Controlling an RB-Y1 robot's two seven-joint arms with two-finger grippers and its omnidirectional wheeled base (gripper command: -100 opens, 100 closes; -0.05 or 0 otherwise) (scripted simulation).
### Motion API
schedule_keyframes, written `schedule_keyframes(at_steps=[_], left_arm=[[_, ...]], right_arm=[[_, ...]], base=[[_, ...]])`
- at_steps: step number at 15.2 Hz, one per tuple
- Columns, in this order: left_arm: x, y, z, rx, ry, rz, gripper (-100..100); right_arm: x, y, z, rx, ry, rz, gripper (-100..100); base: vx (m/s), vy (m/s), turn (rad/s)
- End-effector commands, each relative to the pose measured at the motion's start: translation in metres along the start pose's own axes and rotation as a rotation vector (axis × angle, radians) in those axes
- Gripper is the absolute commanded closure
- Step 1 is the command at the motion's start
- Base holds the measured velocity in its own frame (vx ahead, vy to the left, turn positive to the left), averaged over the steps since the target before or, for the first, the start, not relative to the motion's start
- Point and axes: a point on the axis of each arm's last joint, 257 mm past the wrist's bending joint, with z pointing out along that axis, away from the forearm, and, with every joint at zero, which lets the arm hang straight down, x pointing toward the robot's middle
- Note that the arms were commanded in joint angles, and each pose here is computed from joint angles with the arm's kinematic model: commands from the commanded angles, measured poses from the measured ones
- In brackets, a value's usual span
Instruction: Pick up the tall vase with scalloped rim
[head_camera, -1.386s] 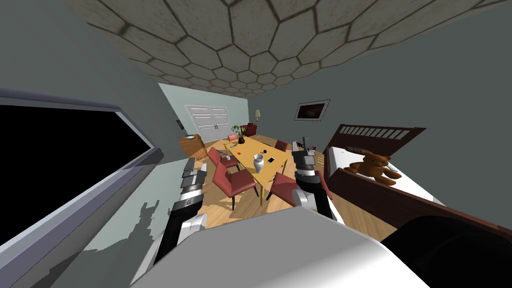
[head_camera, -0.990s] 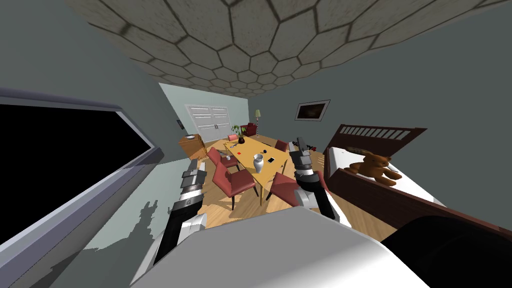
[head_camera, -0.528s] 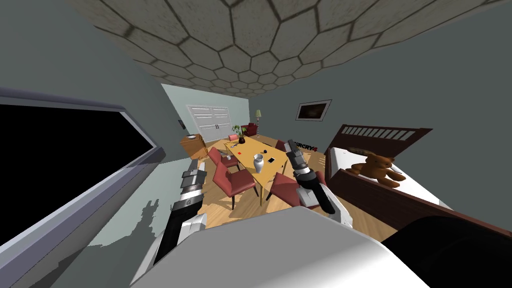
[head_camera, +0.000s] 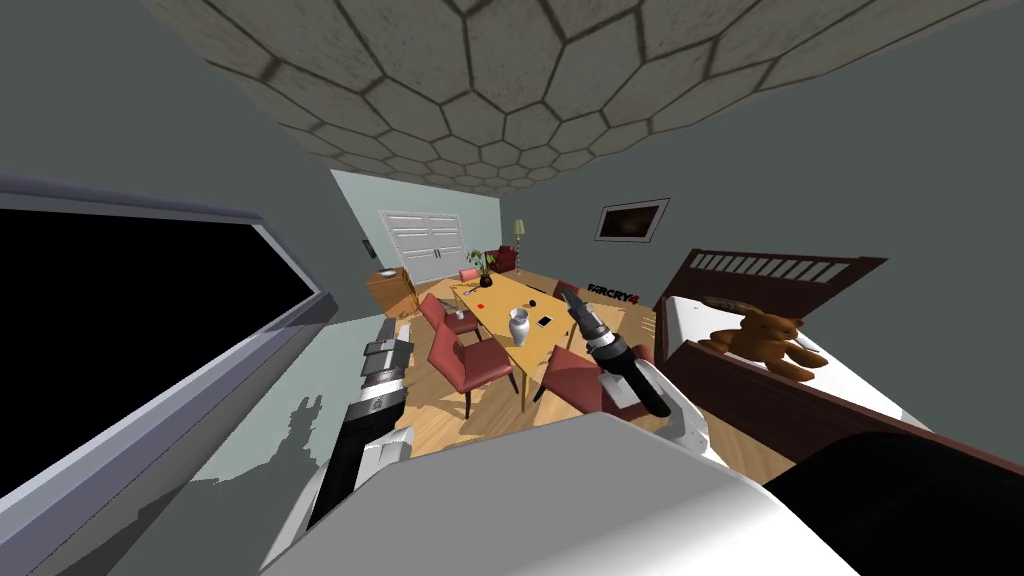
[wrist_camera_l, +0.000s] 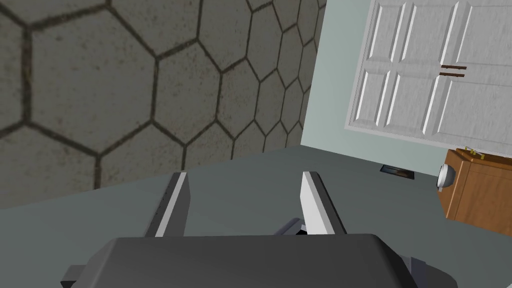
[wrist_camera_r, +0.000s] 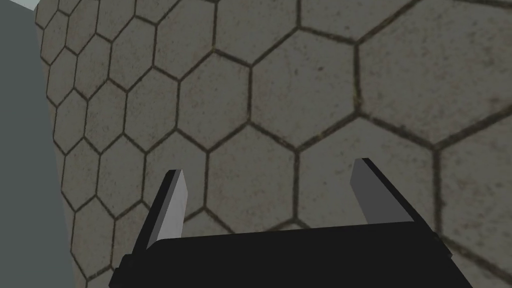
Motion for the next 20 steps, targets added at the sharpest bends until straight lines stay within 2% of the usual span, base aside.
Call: schedule_keyframes(at_steps=[1,4,6,7,8,9,11,12,13,14,16,17,18,19,20], left_arm=[[0.0,0.0,0.0,0.0,0.0,0.0,0],[0.0,0.0,0.0,0.0,0.0,0.0,0],[0.0,0.0,0.0,0.0,0.0,0.0,0],[0.0,0.0,0.0,0.0,0.0,0.0,0],[0.0,0.0,0.0,0.0,0.0,0.0,0],[0.0,0.0,0.0,0.0,0.0,0.0,0],[0.0,0.0,0.0,0.0,0.0,0.0,0],[0.0,0.0,0.0,0.0,0.0,0.0,0],[0.0,0.0,0.0,0.0,0.0,0.0,0],[0.0,0.0,0.0,0.0,0.0,0.0,0],[0.0,0.0,0.0,0.0,0.0,0.0,0],[0.0,0.0,0.0,0.0,0.0,0.0,0],[0.0,0.0,0.0,0.0,0.0,0.0,0],[0.0,0.0,0.0,0.0,0.0,0.0,0],[0.0,0.0,0.0,0.0,0.0,0.0,0]], right_arm=[[0.003,-0.001,0.001,0.001,0.029,-0.019,-100],[0.019,-0.022,-0.002,0.024,0.126,-0.095,-100],[0.021,-0.022,-0.002,0.018,0.149,-0.107,-100],[0.028,-0.034,-0.005,0.032,0.195,-0.146,-100],[0.029,-0.034,-0.006,0.029,0.209,-0.153,-100],[0.035,-0.047,-0.01,0.046,0.247,-0.188,-100],[0.036,-0.047,-0.01,0.041,0.268,-0.199,-100],[0.042,-0.062,-0.016,0.058,0.316,-0.239,-100],[0.043,-0.062,-0.016,0.055,0.327,-0.246,-100],[0.048,-0.077,-0.022,0.075,0.367,-0.28,-100],[0.048,-0.077,-0.023,0.071,0.385,-0.291,-100],[0.053,-0.094,-0.031,0.091,0.432,-0.329,-100],[0.053,-0.094,-0.032,0.088,0.443,-0.336,-100],[0.056,-0.11,-0.041,0.11,0.487,-0.37,-100],[0.056,-0.111,-0.042,0.107,0.501,-0.38,-100]], base=[[0.008,0.006,0.014],[0.011,0.014,0.059],[0.013,0.019,0.043],[0.017,0.026,0.058],[0.02,0.028,0.073],[0.02,0.035,0.094],[0.02,0.028,0.056],[0.026,0.035,0.065],[0.028,0.044,0.075],[0.025,0.058,0.116],[0.024,0.043,0.066],[0.026,0.057,0.106],[0.029,0.062,0.101],[0.043,0.065,0.142],[0.05,0.065,0.111]])
